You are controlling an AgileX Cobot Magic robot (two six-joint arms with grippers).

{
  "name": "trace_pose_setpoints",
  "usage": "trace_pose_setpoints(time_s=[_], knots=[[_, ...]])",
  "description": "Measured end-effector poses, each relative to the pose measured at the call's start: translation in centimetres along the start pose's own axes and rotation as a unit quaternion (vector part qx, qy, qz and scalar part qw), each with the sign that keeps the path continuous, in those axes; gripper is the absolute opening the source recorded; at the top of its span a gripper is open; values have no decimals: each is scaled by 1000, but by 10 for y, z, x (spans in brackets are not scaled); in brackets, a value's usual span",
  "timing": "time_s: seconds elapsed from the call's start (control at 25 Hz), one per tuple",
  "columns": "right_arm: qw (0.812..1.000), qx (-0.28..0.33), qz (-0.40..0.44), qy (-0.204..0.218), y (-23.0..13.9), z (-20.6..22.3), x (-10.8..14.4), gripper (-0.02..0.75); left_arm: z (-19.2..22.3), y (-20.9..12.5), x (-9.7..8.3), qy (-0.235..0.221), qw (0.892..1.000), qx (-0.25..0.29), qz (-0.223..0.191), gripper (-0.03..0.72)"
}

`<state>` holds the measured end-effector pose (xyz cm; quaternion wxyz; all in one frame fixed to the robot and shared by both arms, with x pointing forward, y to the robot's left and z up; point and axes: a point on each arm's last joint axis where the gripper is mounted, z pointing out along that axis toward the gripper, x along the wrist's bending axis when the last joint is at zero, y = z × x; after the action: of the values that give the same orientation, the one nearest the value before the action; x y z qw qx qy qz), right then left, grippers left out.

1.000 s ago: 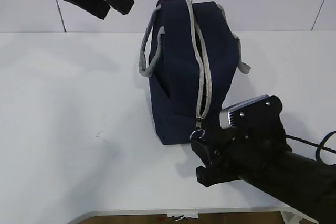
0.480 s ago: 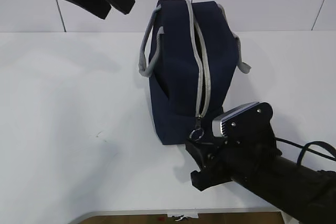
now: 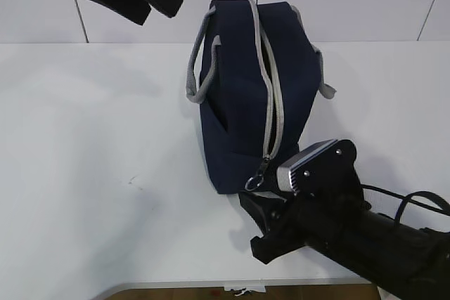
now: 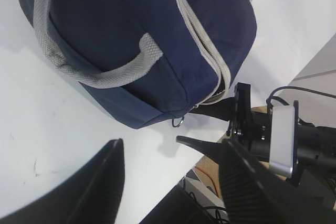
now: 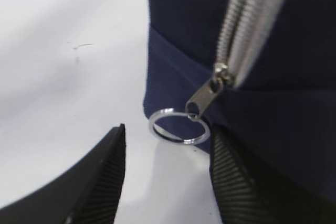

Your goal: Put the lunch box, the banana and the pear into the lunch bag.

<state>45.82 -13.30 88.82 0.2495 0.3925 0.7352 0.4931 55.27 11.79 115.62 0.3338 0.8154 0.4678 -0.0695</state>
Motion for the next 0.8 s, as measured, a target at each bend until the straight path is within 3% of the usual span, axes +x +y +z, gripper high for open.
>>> trace_pose_setpoints(time_s=[0.2,0.8], knots=[[1000,2,10,-13,-1,0,-2,403,0,0,0,-1,1000,0,0,433],[1000,-9,20,-2,1,0,0,403,0,0,-1,-5,1000,-1,-2,433]])
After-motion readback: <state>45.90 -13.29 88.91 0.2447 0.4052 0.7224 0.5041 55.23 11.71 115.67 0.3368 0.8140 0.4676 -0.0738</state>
